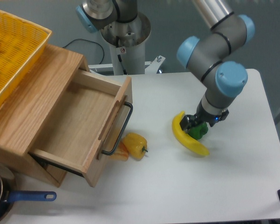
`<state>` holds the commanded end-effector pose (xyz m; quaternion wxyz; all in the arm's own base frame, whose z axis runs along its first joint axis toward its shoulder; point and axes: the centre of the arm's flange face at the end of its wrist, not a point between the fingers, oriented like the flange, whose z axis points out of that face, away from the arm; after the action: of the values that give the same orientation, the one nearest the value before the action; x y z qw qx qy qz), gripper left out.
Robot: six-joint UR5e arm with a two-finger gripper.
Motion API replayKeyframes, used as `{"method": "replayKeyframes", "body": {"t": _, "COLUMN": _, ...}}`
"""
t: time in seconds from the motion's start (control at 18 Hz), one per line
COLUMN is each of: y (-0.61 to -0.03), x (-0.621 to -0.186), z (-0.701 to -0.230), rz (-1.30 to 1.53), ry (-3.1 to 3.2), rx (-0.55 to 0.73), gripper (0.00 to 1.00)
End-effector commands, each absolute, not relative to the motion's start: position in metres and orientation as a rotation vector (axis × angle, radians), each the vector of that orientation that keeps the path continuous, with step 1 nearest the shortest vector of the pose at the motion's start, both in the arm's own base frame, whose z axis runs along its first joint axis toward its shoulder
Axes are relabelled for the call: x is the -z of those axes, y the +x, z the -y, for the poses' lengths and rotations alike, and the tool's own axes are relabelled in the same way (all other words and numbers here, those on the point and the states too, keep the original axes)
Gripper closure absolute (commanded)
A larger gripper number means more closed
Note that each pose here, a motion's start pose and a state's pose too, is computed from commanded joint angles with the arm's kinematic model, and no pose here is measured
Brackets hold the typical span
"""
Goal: Pick up the banana
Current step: 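Lower the gripper onto the banana's middle and close the fingers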
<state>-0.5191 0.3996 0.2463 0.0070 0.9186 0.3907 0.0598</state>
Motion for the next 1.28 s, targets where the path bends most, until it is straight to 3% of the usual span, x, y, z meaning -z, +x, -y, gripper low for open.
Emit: {"method": "replayKeyframes", "body": {"t": 1.28, "y": -0.524, "x": -0.201, "z": -0.408, "rz": -1.275, "ry": 2.866, "rx": -0.239, "gripper": 0.0}}
